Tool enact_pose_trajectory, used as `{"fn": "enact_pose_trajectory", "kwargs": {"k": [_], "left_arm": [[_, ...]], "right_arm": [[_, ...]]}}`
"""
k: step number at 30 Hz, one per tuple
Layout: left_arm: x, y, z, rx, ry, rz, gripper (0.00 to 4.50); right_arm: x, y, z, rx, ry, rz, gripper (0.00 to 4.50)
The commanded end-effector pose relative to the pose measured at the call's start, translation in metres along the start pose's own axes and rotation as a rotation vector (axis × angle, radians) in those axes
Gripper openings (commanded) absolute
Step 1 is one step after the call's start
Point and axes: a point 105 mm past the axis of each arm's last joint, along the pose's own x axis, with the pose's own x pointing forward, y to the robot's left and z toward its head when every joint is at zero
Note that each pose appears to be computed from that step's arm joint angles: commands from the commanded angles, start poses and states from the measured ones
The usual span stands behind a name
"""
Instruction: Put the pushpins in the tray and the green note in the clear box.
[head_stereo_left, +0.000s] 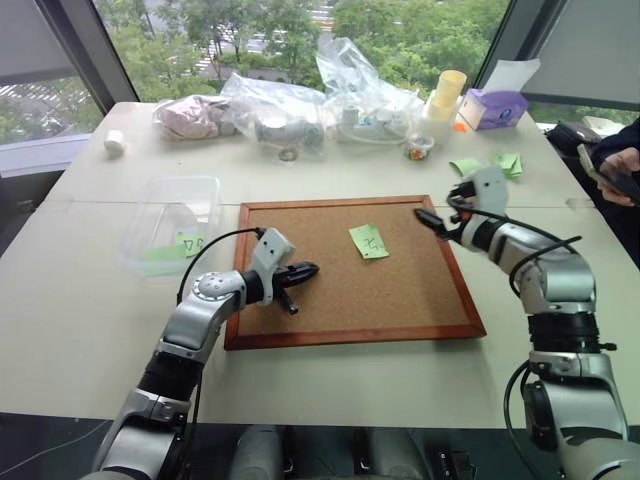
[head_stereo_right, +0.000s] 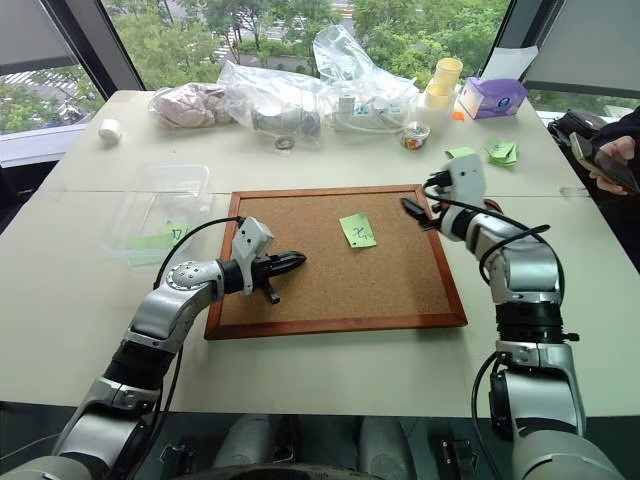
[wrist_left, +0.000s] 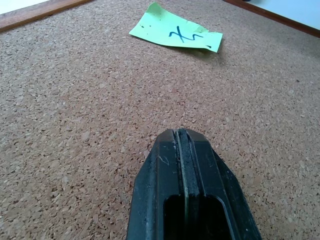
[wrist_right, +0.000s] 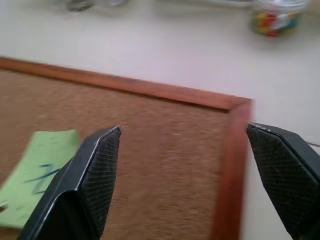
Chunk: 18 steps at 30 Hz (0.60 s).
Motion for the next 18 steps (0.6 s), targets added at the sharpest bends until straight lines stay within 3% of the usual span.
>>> {"fn": "enact_pose_trajectory", "kwargs": {"k": [1, 9, 18], "left_arm": [[0.0, -0.013, -0.046, -0.095, 0.154, -0.032, 0.0], [0.001, -0.013, -0.045, -0.092, 0.153, -0.031, 0.0], [-0.001, -0.013, -0.045, -0.095, 0.153, -0.025, 0.0]], "right_arm": [[-0.001, 0.026, 0.009, -0.023, -0.031, 0.101, 4.07], [0.019, 0.065, -0.009, -0.044, 0.038, 0.209, 4.07], [0.035, 0.059, -0.022, -0.111, 0.086, 0.153, 4.07]]}}
